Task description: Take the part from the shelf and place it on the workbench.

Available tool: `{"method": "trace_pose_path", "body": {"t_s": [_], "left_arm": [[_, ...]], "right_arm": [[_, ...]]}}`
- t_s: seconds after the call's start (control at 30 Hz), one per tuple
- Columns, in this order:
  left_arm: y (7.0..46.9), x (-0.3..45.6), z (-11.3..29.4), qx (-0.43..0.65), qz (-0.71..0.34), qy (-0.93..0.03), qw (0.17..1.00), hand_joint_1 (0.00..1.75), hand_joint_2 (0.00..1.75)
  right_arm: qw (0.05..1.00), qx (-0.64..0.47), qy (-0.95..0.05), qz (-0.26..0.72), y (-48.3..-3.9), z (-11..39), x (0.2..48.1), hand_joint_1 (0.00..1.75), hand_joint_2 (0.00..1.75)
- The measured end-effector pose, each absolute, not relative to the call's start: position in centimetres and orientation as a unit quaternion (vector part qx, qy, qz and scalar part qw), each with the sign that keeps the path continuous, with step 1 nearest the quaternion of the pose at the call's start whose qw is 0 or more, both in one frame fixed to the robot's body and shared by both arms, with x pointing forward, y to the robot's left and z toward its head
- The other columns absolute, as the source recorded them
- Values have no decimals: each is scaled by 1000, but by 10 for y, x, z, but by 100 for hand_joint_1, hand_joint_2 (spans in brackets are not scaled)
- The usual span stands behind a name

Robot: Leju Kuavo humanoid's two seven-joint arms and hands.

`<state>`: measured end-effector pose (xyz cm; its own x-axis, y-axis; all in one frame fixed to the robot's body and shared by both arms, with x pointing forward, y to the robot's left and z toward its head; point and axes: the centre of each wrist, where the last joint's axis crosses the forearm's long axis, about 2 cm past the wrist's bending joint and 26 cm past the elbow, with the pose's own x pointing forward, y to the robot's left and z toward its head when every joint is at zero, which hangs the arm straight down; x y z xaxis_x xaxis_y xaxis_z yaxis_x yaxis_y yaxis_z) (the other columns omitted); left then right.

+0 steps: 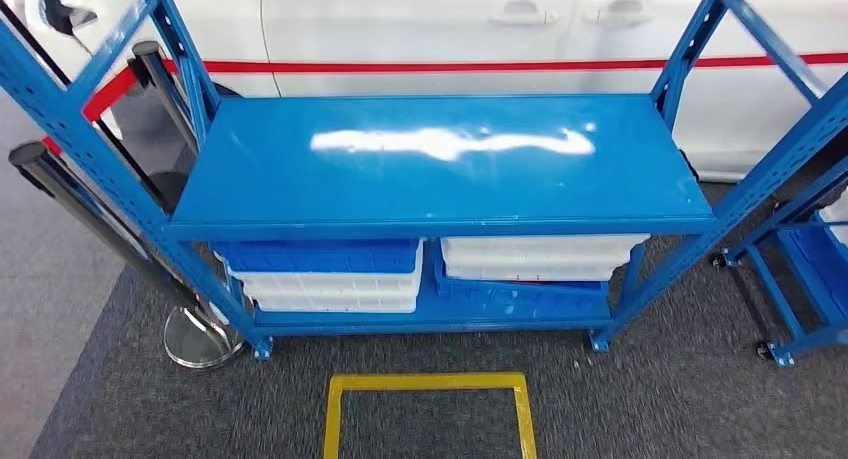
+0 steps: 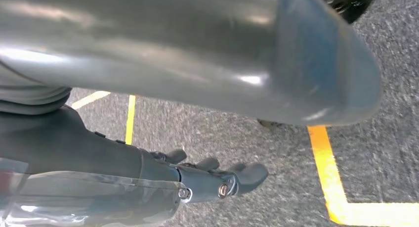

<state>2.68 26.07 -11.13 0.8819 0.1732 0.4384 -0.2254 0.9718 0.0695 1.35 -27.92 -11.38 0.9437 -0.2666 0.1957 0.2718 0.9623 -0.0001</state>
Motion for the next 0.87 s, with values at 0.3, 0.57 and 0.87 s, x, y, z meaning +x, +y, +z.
{"method": "trace_pose_path", "body": {"t_s": [0.3, 0.57, 0.87], "left_arm": [[263, 26, -111, 60, 93, -213, 971, 0, 0], [265, 27, -112, 63, 89, -212, 971, 0, 0], [267, 27, -111, 81, 79, -204, 972, 0, 175]], "right_arm": [[986, -10, -97, -136, -278, -114, 13, 0, 175], [986, -10, -94, -140, -277, -114, 15, 0, 175], [986, -14, -95, -139, -277, -114, 16, 0, 0]]}}
